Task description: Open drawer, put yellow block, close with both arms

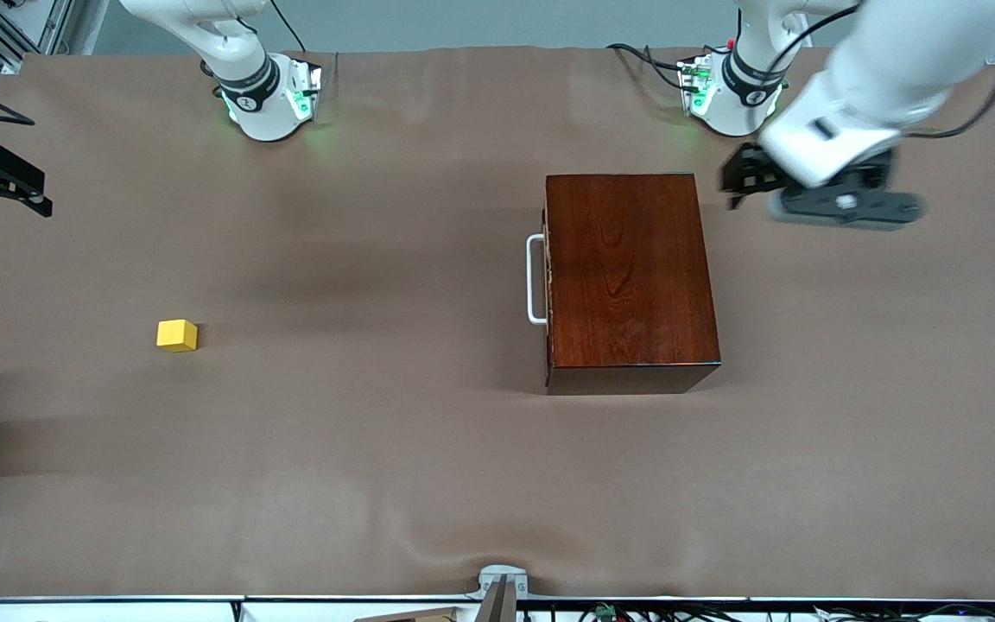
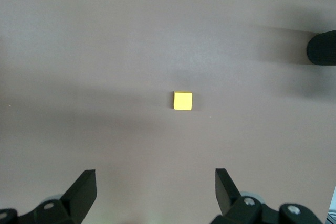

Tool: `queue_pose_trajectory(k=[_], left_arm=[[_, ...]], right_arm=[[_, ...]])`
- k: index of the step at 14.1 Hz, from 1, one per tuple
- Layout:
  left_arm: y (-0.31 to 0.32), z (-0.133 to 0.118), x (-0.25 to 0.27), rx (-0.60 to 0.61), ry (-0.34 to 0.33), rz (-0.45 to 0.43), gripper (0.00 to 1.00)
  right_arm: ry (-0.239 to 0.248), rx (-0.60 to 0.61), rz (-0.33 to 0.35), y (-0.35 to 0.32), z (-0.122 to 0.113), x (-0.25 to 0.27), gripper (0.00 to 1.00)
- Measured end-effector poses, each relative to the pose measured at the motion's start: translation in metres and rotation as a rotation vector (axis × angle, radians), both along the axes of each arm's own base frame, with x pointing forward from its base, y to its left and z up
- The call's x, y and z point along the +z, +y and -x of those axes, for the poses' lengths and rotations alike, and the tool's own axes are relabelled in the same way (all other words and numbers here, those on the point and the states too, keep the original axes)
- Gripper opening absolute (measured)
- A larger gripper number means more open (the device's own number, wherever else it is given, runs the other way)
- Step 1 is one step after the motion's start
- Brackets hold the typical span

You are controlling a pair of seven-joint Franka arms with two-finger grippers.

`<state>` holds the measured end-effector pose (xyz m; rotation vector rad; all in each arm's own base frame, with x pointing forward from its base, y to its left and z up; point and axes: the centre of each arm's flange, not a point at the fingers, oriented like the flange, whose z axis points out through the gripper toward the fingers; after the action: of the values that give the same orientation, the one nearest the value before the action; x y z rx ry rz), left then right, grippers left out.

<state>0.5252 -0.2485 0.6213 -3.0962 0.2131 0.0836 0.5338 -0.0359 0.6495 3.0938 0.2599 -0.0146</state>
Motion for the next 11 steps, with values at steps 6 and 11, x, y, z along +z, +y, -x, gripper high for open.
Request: queue_pose_trajectory(k=[6,11], left_arm=[[-0.155,0.011,-0.077,0.043,-0.011,-0.038,1.0],[-0.231,0.028,-0.139,0.093,-0.034,-0.068,1.0]], right_arm=[[0.001,-0.002,0.001,-0.001,0.0,0.0,1.0],[0.001,-0.004,0.001,-0.002,0.0,0.0,1.0]])
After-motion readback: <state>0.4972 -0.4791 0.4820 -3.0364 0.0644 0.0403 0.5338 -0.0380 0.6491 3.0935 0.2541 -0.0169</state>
